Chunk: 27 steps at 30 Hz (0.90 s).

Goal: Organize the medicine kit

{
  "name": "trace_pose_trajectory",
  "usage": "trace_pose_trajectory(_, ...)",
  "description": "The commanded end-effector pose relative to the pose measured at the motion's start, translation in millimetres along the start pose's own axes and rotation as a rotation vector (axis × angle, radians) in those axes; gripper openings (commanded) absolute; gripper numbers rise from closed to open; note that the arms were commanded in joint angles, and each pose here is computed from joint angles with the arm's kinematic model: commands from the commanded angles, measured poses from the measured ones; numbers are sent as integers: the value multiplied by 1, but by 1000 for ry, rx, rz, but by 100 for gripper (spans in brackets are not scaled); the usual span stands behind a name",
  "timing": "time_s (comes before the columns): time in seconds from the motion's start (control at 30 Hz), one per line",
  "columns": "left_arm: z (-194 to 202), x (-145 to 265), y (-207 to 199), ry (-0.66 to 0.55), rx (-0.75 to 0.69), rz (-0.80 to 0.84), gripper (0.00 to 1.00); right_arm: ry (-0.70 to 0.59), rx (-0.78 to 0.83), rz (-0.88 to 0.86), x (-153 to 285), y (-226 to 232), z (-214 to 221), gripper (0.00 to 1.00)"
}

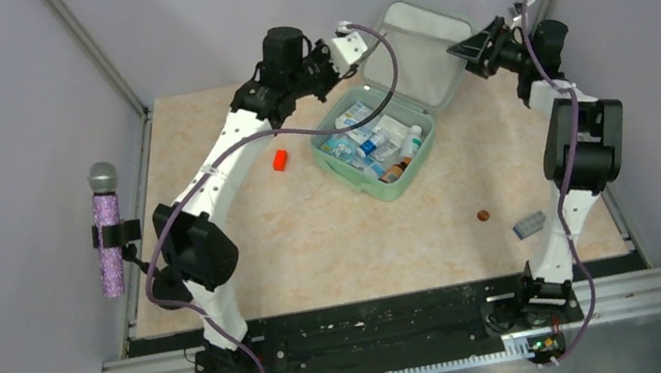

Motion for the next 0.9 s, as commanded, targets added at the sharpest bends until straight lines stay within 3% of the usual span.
trace_pose_trajectory(0.0, -39, -5, 32, -179, -157, -121, 0, -19, 185, -32, 4, 44, -30, 78)
trace_pose_trajectory(0.17, -56, -16, 38, -305, -215, -130, 0, -24, 234, -29, -1, 52, -44, 73)
trace_pose_trajectory(0.43, -67, -37, 45, -446, -288, -163, 0, -4, 339, -65, -19, 76, -44, 54)
trace_pose_trajectory(0.67, -69, -36, 41, -450, -456, -92, 0, 27, 431, -94, -27, 101, -34, 40)
trace_pose_trajectory(0.87, -59, -38, 34, -400, -574, -25, 0, 69, 531, -135, -32, 132, -15, 33)
Point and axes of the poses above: each gripper's point midway between its finger pads, its own x axis back along the fingers, its own y axis along the line the jaws close on, z = x × y, the point moved 6 cm from there along x, back along the fingers, and after that the axes turned 2 degrees about x, right-handed, at the moved point
